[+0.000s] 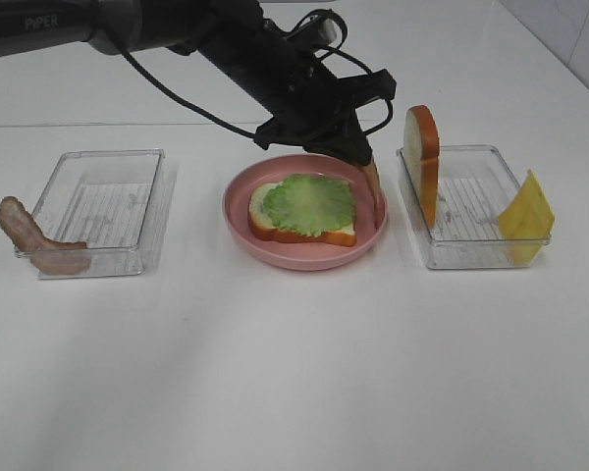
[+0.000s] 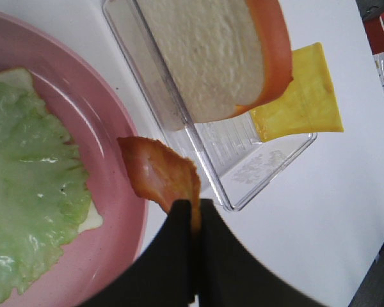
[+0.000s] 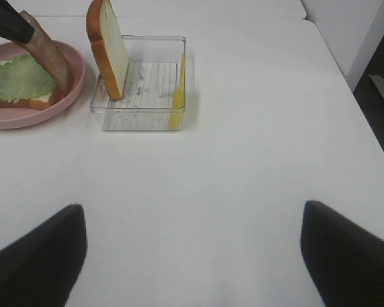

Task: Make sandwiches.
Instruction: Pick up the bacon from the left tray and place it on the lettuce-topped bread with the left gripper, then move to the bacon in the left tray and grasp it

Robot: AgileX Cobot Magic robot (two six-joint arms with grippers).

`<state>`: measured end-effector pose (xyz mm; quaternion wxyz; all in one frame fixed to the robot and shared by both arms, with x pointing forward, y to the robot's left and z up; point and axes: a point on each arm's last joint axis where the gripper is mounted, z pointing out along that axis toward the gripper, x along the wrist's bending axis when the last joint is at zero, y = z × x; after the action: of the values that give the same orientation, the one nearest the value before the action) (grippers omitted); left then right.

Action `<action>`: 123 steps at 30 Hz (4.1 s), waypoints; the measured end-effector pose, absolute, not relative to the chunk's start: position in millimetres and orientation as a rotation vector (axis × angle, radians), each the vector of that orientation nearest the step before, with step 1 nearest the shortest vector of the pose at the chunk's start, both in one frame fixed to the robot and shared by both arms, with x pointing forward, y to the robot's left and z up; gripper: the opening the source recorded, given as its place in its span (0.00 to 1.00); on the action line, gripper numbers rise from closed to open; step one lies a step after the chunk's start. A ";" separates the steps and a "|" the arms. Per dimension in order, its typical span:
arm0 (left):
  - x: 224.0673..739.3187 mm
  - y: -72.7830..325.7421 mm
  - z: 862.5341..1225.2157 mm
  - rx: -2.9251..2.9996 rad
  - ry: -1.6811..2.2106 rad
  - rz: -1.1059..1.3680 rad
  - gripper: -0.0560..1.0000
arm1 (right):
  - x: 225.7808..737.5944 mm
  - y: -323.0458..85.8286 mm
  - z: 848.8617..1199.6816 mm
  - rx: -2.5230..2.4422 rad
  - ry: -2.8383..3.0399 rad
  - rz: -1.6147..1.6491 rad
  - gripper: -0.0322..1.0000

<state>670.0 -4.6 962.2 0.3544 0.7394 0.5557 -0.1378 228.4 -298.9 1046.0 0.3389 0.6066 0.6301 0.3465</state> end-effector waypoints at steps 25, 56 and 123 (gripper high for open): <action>679.2 19.5 943.3 2.214 1.407 0.006 0.05 | 228.4 -298.9 1046.0 1.580 1.641 0.902 0.83; 678.1 29.1 969.6 2.255 1.464 0.092 0.97 | 228.4 -298.9 1046.0 1.580 1.641 0.902 0.83; 647.2 276.2 948.7 2.138 2.236 -0.072 0.37 | 228.4 -298.9 1046.0 1.580 1.641 0.902 0.83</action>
<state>647.2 276.2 948.7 0.0236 0.6907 0.7224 -0.0233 228.4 -298.9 1046.0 0.3389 0.6066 0.6301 0.3465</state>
